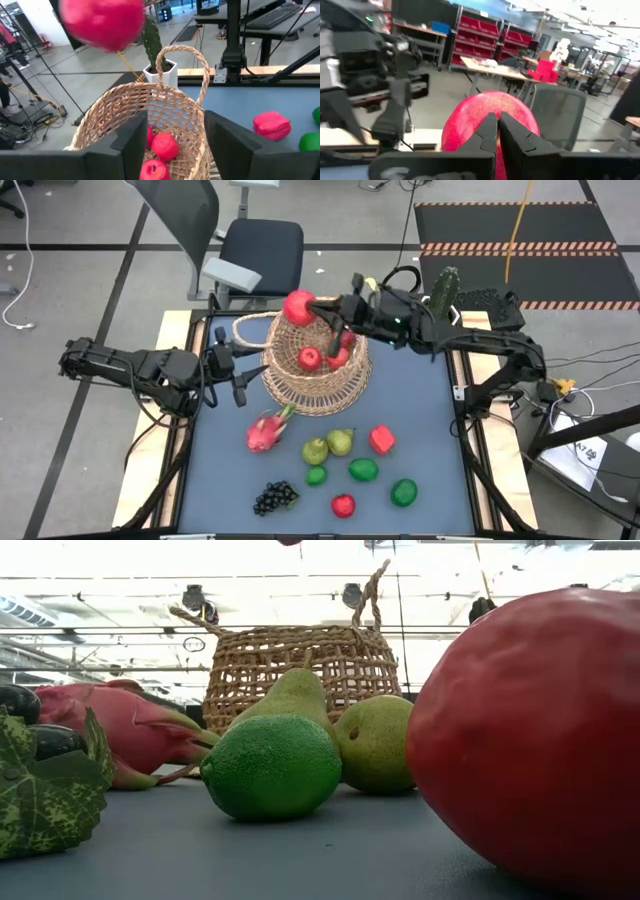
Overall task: Build produce basket
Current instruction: Put the apple into the basket
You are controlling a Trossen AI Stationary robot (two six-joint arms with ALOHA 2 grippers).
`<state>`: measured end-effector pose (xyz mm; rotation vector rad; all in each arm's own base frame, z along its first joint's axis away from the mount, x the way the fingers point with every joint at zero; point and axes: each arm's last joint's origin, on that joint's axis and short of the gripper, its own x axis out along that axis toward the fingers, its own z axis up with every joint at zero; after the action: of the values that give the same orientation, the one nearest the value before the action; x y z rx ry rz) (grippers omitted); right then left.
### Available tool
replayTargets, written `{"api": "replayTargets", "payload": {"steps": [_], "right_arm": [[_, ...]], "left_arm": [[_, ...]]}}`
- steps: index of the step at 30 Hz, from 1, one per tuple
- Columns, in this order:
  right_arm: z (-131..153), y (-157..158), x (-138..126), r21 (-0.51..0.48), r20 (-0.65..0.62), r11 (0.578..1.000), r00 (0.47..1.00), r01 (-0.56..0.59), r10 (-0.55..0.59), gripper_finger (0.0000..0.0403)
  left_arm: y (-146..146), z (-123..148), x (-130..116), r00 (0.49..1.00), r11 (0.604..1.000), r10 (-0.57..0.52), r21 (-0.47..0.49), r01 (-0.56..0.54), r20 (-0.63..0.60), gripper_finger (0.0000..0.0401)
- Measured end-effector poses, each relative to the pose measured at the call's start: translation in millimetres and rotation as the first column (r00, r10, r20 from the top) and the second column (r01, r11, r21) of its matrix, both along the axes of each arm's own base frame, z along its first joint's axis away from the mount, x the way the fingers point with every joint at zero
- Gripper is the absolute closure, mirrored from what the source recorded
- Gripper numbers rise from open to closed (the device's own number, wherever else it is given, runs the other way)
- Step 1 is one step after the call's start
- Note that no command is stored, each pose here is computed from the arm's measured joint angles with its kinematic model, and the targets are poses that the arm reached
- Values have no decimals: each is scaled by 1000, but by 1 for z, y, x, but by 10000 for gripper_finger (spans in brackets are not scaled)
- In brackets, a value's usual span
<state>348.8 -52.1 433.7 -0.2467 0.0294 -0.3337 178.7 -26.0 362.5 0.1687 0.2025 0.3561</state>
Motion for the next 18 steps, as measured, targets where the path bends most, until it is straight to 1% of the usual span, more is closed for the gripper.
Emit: {"api": "replayTargets", "payload": {"steps": [4, 7, 10, 13, 18], "right_arm": [[4, -10, 18, 8, -41, 1000, 999, -26, 26, 403], [4, -15, 29, 13, -65, 1000, 998, -20, 21, 403], [0, -19, 35, 23, -106, 1000, 994, -16, 18, 403], [-7, -23, 41, 52, -126, 998, 991, -32, 39, 403], [-18, -27, 44, 96, -182, 995, 982, -30, 47, 403]], "left_arm": [[1, -2, -3, 1000, 1000, 0, 10, 0, -26, 224], [1, -7, -5, 1000, 1000, 1, 21, 0, -30, 235], [3, -12, -12, 1000, 999, -2, 37, 1, 18, 247], [5, -17, -21, 997, 998, -4, 56, 0, 76, 262], [9, -26, -35, 993, 997, -5, 75, -4, 114, 285]]}}
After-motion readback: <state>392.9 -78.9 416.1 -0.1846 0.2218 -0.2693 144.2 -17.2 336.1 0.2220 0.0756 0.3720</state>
